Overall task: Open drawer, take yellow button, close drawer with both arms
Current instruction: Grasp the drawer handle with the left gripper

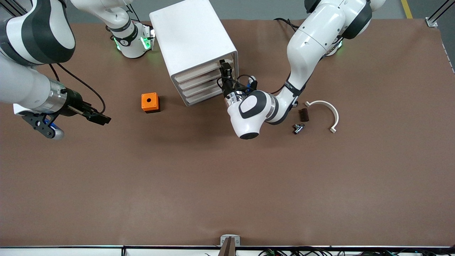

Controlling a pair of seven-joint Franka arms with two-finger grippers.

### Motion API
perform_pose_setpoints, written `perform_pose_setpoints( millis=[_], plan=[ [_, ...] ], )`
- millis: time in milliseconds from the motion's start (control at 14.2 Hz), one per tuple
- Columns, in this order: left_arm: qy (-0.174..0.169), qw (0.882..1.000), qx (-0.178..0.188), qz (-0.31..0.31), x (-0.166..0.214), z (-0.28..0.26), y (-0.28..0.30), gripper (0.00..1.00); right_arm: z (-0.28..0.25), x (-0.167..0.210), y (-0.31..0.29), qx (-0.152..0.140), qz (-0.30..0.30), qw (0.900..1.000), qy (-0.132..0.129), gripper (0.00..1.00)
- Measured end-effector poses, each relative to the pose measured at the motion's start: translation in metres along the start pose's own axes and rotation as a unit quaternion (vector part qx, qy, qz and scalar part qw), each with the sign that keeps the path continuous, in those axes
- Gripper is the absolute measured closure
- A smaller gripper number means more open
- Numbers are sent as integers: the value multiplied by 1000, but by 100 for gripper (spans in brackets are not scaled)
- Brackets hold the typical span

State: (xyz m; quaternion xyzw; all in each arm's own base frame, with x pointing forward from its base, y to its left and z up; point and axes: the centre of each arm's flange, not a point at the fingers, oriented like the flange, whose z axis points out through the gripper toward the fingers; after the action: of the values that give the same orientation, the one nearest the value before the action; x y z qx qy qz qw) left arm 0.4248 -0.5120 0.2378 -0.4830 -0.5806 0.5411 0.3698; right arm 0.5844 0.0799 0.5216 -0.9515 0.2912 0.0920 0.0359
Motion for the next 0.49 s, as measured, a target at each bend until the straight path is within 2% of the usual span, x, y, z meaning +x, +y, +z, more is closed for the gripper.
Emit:
perform_pose_setpoints(
  millis=[70, 211, 281, 422, 492],
  plan=[
    [4, 1000, 2, -1, -1, 5, 1, 62, 0, 0, 0, 0, 0, 1000, 0, 0],
    [12, 1000, 5, -1, -3, 13, 0, 73, -1, 2, 2, 1, 4, 1000, 0, 0],
    [14, 1000, 6, -1, -4, 15, 0, 73, -2, 4, 4, 2, 6, 1000, 2, 0],
    [17, 1000, 8, -1, -4, 16, -1, 85, -2, 6, 9, 0, 11, 1000, -1, 0],
    [17, 1000, 8, -1, -4, 16, -1, 86, -2, 8, 13, -4, 15, 1000, -7, 0]
  ],
)
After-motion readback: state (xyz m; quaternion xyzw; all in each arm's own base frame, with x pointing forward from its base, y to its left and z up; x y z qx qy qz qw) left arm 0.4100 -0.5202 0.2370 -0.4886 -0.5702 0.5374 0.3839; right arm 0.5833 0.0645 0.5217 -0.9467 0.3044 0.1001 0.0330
